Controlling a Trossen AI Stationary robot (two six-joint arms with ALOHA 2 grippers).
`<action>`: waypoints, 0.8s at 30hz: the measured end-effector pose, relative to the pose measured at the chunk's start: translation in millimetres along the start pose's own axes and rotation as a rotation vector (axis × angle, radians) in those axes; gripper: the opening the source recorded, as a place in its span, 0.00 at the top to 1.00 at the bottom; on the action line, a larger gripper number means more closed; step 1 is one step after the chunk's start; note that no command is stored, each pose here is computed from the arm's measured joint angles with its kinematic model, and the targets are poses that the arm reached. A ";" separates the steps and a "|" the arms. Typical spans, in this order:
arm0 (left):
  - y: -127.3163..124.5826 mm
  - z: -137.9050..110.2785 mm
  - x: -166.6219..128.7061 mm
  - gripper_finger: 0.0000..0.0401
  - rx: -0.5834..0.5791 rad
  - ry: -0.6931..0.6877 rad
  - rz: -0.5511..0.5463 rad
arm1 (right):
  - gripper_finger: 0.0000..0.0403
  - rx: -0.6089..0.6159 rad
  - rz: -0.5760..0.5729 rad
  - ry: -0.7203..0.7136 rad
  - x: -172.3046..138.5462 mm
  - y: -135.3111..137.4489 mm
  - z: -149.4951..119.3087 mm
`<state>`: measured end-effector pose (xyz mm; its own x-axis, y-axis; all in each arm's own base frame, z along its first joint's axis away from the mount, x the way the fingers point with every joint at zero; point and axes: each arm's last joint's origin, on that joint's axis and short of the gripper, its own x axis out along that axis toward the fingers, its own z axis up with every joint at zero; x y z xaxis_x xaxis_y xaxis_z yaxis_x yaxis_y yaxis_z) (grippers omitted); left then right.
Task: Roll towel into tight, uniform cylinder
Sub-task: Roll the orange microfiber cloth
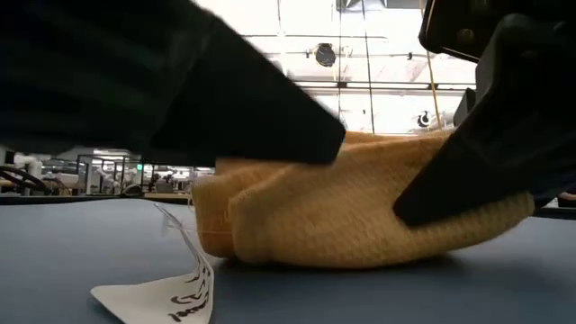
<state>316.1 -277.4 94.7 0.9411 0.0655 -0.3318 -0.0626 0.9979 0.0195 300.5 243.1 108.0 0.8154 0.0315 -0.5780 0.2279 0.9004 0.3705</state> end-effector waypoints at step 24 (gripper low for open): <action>6.7 -0.1 8.4 0.96 -0.069 0.045 -0.057 | 0.97 -0.049 0.025 -0.005 0.7 1.4 2.2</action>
<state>323.6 -270.1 92.0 0.9279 0.0073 -0.3727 -0.0339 0.9973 -0.0650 302.6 243.4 109.7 0.8233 0.0520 -0.5652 0.1813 0.9195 0.3487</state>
